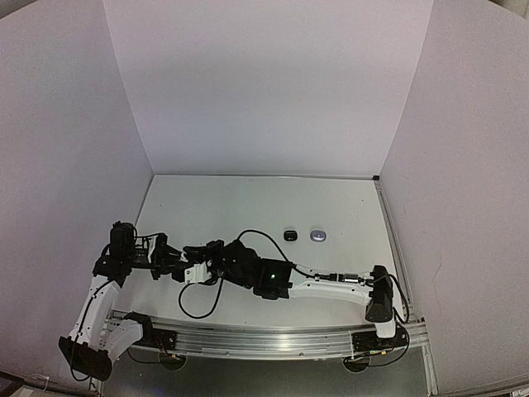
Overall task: Insert the wireless bluetooth earbuds into the charging case
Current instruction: Insert the left earbud into the left side groove of the charging case.
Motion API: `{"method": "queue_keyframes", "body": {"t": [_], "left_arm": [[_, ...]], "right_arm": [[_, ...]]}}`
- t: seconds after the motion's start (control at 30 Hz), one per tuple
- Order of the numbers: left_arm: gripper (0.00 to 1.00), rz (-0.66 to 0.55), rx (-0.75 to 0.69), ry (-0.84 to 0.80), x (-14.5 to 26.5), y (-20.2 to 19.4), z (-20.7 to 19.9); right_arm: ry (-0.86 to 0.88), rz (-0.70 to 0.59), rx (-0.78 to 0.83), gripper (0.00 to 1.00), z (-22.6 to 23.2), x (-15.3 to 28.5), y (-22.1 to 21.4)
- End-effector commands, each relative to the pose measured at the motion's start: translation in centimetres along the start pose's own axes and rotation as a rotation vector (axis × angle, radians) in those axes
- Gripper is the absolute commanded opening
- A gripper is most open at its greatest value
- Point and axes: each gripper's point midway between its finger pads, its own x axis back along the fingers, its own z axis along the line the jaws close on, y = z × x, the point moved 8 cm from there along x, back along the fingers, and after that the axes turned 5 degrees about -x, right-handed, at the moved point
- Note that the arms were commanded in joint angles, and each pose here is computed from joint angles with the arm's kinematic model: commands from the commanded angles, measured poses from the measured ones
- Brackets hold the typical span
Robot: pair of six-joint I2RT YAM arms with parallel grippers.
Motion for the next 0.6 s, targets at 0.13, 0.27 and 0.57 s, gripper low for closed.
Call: {"method": "queue_keyframes", "body": {"t": [0.13,0.27,0.57], "left_arm": [[0.0,-0.064,-0.081,-0.021,0.1,2.2,-0.1],[0.0,-0.06,-0.076,-0.024,0.1,1.9,-0.1],[0.0,-0.043,-0.065,-0.028,0.0,1.4,-0.2]], "right_arm": [[0.032,-0.014,-0.016,0.21,0.1,0.9,-0.1],[0.028,-0.035,-0.039,0.25,-0.5,0.9,0.5],[0.098,-0.049,-0.109,0.53,-1.1,1.5,1.5]]}}
